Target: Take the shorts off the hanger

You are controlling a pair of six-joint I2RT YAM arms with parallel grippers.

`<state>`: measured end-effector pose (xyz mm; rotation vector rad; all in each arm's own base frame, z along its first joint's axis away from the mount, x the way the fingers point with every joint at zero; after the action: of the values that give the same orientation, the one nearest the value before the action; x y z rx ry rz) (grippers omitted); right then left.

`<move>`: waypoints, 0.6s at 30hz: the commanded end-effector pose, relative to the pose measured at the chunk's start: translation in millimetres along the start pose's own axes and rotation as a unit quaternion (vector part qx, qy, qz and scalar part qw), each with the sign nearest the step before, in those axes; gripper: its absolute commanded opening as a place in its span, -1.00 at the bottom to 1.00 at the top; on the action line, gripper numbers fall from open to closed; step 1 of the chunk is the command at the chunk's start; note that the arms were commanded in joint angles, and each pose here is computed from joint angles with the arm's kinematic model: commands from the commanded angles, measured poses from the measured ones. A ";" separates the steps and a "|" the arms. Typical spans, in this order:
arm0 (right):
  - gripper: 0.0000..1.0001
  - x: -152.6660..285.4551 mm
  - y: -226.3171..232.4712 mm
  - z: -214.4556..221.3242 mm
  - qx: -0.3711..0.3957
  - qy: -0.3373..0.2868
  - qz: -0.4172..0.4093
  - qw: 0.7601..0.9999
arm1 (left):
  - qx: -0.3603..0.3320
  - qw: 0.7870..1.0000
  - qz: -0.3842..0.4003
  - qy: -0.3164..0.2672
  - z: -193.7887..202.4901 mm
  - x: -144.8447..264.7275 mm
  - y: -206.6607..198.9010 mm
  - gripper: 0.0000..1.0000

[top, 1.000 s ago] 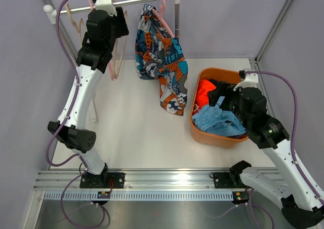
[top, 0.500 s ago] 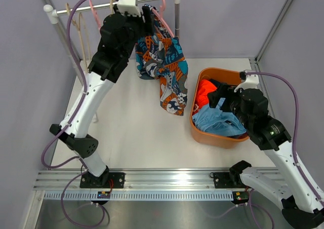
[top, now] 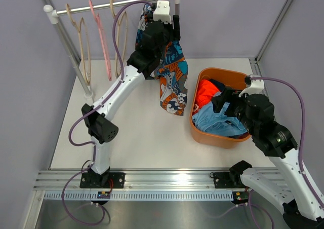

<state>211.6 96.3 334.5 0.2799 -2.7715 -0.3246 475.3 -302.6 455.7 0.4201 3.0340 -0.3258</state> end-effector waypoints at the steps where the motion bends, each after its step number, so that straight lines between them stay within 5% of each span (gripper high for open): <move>1: 0.81 5.9 -3.4 -7.4 0.000 -0.010 0.010 1.000 | 0.046 0.993 -0.060 -0.091 -41.7 -3.6 12.6 0.41; 18: 0.82 3.8 -4.9 -3.3 0.007 -0.003 0.013 1.000 | 0.032 0.984 -0.129 -0.115 -21.5 -30.3 32.2 0.45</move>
<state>210.1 92.5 330.8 0.2504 -2.7628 -0.3091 514.2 -292.3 438.4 0.0799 2.9731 -0.3576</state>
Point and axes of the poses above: each gripper's point midway between its finger pads, its own x axis back along the fingers, its own y axis along the line the jaws close on, z = x × y, the point moved 3 cm from there along x, back along the fingers, and after that the axes turned 5 degrees about x, right-handed, at the moved point
